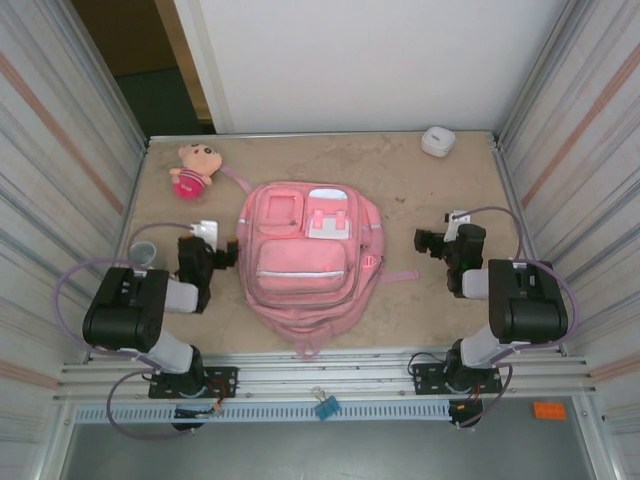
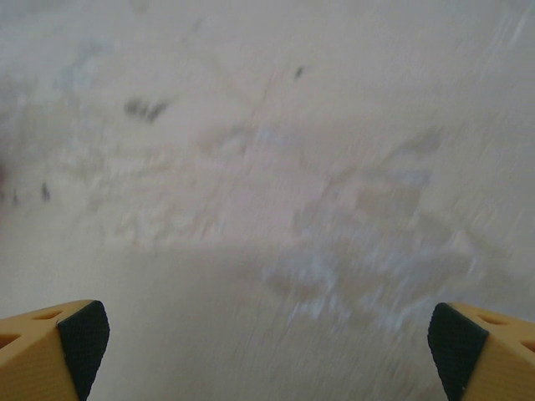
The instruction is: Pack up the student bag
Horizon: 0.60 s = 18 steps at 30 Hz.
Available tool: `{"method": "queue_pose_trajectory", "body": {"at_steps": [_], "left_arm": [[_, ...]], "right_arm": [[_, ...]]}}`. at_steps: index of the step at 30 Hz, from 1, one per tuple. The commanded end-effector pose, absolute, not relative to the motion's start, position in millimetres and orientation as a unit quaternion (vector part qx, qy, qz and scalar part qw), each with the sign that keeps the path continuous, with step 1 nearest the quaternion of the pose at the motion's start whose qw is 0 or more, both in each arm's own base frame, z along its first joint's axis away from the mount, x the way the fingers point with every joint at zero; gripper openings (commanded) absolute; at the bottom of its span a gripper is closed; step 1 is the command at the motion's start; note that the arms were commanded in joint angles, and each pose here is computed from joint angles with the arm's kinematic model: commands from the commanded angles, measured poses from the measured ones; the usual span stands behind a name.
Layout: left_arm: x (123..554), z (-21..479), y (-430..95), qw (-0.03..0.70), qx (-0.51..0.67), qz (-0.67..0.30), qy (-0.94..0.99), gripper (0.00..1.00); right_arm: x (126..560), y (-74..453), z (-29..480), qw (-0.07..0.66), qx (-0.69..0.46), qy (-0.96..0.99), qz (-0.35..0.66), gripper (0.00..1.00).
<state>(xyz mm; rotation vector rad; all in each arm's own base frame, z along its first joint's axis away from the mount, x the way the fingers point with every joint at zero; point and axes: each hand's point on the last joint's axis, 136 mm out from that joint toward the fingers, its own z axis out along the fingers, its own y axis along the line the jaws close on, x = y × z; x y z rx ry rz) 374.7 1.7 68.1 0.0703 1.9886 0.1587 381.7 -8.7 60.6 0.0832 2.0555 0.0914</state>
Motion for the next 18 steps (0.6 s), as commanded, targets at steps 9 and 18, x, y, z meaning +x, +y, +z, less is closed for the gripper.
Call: {"method": "queue_pose_trajectory", "body": {"at_steps": [9,18], "left_arm": [[395.4,91.1,-12.0,0.554,0.045,-0.004,0.831,0.99],[395.5,90.6,-11.8,0.553,0.045,-0.003,0.832,0.99]], "right_arm": [[394.9,-12.1,81.0,0.544,0.041,0.837,0.034,0.99],[394.8,-12.2,80.4,0.544,0.042,0.838,0.033,0.99]]}}
